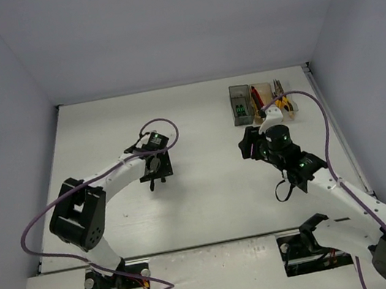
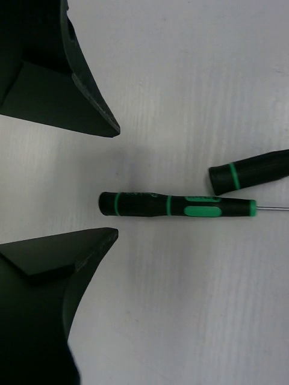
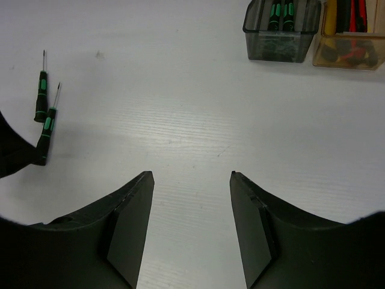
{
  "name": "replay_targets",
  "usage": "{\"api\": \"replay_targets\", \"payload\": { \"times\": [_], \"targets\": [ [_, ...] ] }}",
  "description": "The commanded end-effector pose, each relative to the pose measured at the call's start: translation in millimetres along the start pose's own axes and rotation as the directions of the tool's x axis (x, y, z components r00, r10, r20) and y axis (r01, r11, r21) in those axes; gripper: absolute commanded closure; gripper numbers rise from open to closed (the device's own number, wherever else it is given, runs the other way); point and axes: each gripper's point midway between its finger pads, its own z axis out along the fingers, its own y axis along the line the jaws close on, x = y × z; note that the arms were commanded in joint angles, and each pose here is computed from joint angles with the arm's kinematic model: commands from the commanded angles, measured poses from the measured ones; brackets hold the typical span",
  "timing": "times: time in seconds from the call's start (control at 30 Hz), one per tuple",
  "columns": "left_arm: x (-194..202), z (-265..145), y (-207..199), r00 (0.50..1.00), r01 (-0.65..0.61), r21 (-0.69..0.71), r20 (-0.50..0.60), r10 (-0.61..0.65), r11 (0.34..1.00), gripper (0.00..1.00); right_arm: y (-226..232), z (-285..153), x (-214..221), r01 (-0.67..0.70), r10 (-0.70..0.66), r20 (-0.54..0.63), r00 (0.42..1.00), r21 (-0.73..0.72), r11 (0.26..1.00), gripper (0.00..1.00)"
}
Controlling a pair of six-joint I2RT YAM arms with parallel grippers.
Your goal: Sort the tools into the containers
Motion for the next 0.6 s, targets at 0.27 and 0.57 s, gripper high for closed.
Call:
{"api": "replay_targets", "payload": {
  "times": [0.27,0.57],
  "targets": [
    [-22.5,20.1,-17.4,0.996,0.071,-0.017,0.054,-0.07,0.997,0.62,6.7,-11.9,-6.2,-0.036,0.039,0.06,0.997,-0.052,0.998,0.49],
    [-18.2,12.7,-53.5,0.997,0.032,0.1,0.07,-0.039,0.994,1.0,9.3,-12.8,-4.4,-0.069,0.072,0.054,0.996,-0.064,0.996,0.49]
  ]
}}
